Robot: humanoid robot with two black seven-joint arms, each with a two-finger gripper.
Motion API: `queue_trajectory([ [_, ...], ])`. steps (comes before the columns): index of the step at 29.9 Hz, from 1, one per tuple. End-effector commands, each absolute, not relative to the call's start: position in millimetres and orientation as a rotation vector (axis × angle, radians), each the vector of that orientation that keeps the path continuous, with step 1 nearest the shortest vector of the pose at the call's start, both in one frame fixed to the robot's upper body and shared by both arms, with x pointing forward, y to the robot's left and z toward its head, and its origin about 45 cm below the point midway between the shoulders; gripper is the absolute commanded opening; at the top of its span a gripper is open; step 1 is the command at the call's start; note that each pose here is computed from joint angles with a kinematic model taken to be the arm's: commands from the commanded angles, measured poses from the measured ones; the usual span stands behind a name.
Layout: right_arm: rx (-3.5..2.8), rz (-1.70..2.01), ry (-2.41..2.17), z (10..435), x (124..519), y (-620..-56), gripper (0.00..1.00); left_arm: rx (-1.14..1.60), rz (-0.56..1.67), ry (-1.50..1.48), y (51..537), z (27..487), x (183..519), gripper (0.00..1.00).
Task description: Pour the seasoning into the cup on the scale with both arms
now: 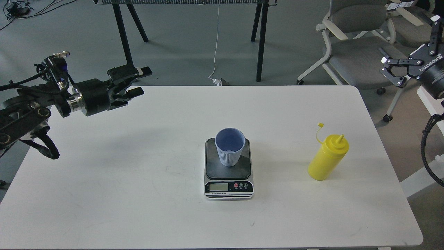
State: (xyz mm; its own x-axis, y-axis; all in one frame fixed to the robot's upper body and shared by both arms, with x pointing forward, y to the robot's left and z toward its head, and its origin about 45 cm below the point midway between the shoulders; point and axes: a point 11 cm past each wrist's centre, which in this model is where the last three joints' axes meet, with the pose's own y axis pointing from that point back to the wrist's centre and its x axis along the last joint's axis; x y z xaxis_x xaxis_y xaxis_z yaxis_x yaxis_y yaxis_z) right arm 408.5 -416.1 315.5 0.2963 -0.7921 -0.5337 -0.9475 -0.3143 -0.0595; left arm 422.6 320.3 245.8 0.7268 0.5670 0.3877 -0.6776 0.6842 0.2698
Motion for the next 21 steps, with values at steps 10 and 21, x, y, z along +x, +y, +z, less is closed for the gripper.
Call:
queue_trajectory([
  [10,-2.188,0.604,1.611,271,449,-387,0.97,0.272,0.8,-0.299,325,279,436,1.0],
  [21,-2.169,0.629,1.659,253,445,-394,0.97,0.058,0.887,-0.321,322,331,455,1.0],
])
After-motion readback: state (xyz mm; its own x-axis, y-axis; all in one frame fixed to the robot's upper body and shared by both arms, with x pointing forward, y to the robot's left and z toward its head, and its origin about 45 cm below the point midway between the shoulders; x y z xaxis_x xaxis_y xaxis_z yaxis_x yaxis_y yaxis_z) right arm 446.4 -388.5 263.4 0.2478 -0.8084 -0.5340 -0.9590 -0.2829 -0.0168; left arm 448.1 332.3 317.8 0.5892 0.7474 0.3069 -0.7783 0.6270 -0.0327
